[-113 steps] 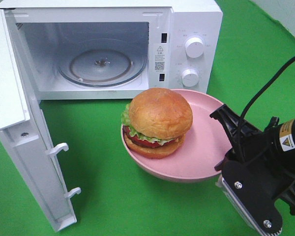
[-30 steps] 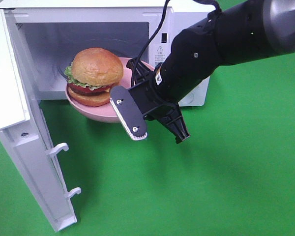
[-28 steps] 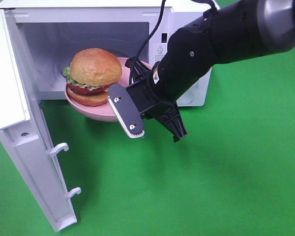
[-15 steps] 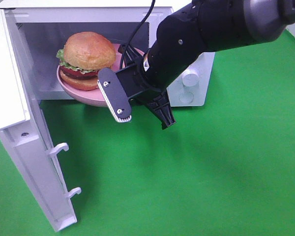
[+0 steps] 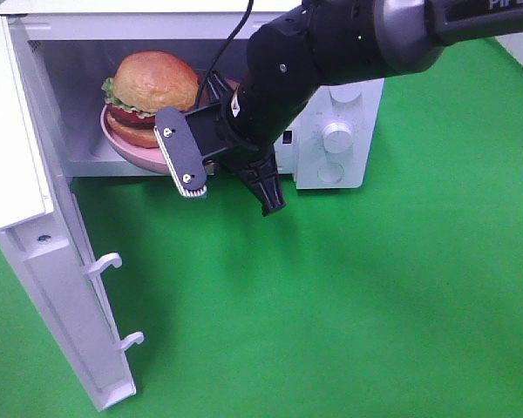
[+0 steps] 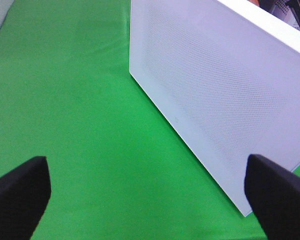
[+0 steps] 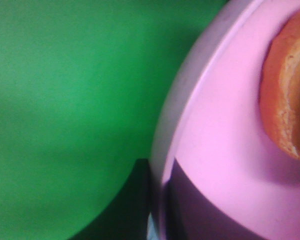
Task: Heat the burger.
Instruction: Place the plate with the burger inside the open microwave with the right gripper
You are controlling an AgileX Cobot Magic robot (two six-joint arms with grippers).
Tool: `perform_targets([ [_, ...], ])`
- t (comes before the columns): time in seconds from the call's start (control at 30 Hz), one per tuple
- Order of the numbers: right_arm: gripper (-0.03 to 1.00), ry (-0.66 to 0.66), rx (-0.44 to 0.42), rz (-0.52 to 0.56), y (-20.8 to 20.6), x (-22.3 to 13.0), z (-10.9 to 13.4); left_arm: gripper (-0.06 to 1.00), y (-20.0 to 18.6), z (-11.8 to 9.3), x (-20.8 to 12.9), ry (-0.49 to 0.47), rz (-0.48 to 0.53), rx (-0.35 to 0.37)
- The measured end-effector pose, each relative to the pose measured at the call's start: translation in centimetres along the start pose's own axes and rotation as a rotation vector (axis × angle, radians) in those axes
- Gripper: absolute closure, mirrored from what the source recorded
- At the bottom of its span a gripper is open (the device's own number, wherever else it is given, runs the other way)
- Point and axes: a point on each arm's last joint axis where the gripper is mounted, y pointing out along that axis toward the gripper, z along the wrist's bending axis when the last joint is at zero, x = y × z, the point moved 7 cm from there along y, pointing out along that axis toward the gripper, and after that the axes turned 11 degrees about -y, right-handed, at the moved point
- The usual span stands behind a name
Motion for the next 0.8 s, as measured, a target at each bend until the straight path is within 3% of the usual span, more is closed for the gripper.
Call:
perform_targets([
  [0.27, 0.93, 0.044, 0.028, 0.009, 1.3, -0.1, -0.6, -0.03, 0.0, 0.0, 0.0, 0.0, 0.0, 0.0],
  [0.8, 0.93, 0.1, -0.007, 0.014, 3.8, -0.2, -3.2, -0.03, 0.0, 0.0, 0.0, 0.0, 0.0, 0.0],
])
